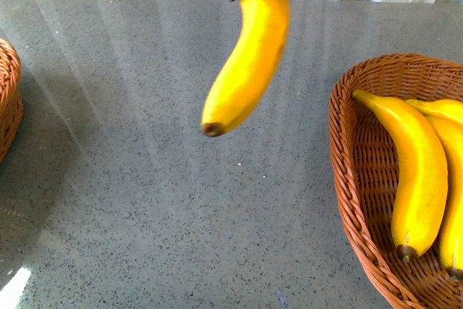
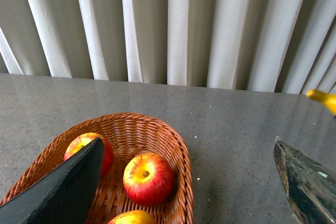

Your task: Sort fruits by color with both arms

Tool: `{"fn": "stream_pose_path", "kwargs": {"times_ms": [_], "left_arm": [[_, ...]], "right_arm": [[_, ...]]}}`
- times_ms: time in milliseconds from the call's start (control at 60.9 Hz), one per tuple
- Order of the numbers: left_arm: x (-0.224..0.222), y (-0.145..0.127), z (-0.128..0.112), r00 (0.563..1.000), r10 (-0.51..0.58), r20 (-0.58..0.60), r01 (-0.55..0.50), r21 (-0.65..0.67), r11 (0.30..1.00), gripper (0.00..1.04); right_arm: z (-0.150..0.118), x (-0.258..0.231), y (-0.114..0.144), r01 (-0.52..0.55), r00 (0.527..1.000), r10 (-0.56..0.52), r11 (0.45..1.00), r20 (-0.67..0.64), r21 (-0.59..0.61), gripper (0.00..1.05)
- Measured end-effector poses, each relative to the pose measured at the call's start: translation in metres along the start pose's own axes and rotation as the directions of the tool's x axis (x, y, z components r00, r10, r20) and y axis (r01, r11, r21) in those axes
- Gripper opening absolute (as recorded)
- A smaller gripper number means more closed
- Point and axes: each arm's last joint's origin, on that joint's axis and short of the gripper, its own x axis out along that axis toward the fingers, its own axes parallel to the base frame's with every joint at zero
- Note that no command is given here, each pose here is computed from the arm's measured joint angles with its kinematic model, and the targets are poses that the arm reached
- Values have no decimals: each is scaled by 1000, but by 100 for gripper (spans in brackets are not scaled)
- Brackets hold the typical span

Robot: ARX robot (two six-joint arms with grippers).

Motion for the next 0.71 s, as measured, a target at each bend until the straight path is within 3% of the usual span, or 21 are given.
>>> {"fn": "stream_pose_path", "kwargs": {"times_ms": [246,411,706], "left_arm": [[0,0,0,1000,0,0,0,0,1000,96],[0,0,0,1000,0,0,0,0,1000,96],[0,0,0,1000,0,0,0,0,1000,96]], "right_arm": [[-55,-35,-65,77,994,-74,996,-75,34,36],[-81,-42,-95,87,988,-80,995,-133,54,36],[-107,-39,-117,86,978,-76,995,-195,43,36]]}}
